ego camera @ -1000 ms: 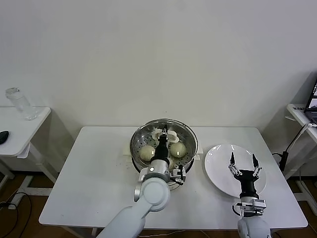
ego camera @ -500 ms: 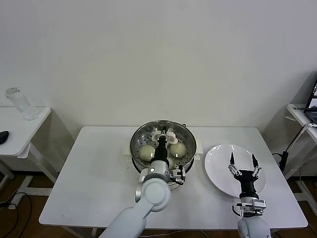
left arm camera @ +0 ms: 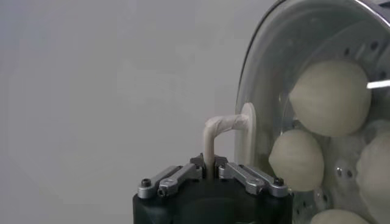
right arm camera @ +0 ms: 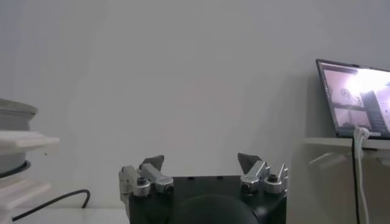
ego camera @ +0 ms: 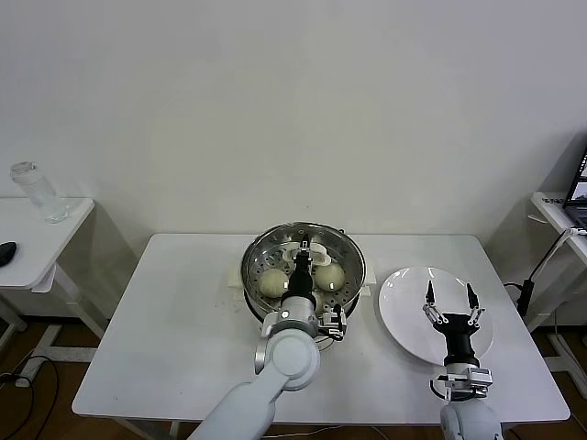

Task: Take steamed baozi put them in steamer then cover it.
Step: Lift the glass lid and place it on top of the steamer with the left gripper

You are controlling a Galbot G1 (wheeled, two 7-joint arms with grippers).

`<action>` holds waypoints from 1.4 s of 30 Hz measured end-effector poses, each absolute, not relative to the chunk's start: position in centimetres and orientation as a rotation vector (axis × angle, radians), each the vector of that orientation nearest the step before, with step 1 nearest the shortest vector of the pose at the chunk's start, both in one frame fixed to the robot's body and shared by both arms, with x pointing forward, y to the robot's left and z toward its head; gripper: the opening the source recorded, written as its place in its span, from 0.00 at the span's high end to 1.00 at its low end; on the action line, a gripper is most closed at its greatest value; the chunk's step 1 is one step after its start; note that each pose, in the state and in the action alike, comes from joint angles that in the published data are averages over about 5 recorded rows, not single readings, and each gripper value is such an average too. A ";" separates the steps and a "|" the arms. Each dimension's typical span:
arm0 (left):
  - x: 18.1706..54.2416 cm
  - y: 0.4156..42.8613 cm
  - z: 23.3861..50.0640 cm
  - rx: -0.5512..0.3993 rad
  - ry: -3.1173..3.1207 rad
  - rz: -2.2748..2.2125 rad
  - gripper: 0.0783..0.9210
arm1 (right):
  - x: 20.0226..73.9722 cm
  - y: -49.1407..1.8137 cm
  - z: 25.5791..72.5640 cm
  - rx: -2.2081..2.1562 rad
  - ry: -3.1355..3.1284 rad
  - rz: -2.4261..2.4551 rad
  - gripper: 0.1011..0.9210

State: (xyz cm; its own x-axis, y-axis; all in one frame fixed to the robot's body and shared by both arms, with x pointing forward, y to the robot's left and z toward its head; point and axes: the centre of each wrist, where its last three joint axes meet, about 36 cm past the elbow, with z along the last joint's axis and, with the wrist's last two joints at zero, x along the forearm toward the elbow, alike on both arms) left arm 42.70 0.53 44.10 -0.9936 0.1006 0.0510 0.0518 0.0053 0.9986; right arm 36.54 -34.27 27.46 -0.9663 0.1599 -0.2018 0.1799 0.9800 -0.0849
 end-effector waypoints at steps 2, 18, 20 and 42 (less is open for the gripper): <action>42.7 0.6 44.1 0.165 2.205 2.186 0.86 | 36.6 -34.3 27.5 0.253 2.931 -0.153 0.12; 43.1 0.9 43.9 0.153 2.207 2.200 0.86 | 36.4 -34.1 27.3 0.241 2.928 -0.159 0.12; 43.1 1.0 43.8 0.154 2.206 2.203 0.86 | 36.4 -34.0 27.2 0.240 2.929 -0.159 0.12; 42.7 1.3 43.9 0.171 2.234 2.191 0.65 | 36.5 -34.1 27.2 0.233 2.924 -0.170 0.12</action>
